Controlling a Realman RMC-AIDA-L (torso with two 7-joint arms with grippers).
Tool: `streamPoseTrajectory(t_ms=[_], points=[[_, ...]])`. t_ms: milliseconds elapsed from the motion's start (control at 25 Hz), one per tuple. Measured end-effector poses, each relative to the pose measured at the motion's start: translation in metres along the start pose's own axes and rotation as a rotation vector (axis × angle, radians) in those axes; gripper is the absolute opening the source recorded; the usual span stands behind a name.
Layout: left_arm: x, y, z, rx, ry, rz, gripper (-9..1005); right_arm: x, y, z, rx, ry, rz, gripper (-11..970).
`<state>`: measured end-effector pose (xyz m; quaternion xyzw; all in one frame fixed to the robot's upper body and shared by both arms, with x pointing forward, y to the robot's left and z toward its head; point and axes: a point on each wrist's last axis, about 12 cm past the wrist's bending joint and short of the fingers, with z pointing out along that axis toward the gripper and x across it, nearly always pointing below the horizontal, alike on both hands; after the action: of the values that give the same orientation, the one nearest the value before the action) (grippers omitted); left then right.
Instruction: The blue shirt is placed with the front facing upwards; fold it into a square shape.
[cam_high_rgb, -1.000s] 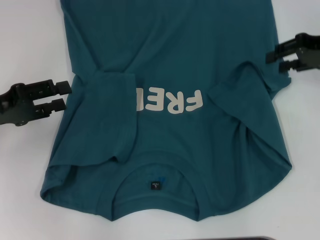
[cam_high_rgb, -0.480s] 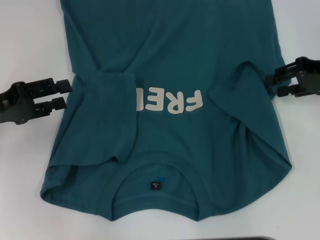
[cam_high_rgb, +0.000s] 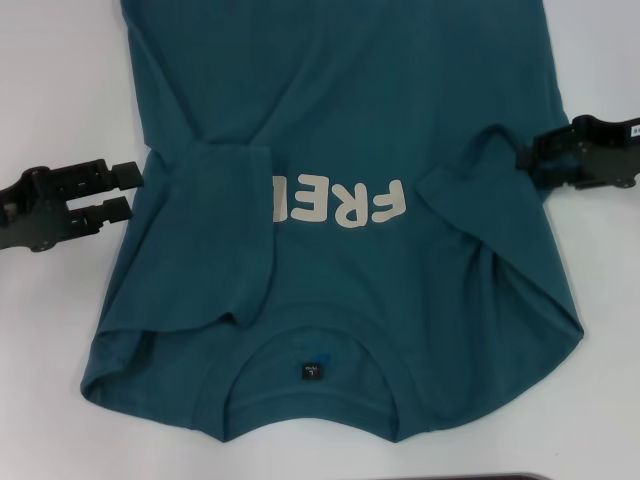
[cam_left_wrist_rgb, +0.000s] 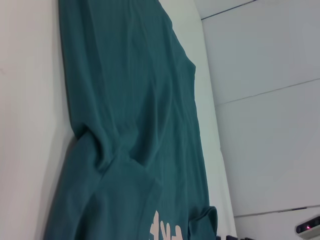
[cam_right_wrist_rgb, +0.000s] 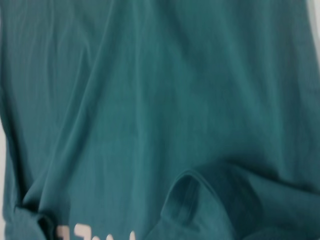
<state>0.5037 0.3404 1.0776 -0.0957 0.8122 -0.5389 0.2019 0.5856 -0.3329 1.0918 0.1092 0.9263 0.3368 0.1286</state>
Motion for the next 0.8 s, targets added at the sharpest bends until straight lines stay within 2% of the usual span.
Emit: streamPoseTrajectory(t_ms=[480, 800], points=[[-0.001, -0.001, 0.002, 0.003, 0.002, -0.003, 688, -0.027, 0.004, -0.010, 0.057, -0.165, -0.067, 538], [-0.001, -0.001, 0.002, 0.004, 0.003, -0.010, 689, -0.020, 0.012, -0.018, -0.017, -0.075, -0.064, 538]])
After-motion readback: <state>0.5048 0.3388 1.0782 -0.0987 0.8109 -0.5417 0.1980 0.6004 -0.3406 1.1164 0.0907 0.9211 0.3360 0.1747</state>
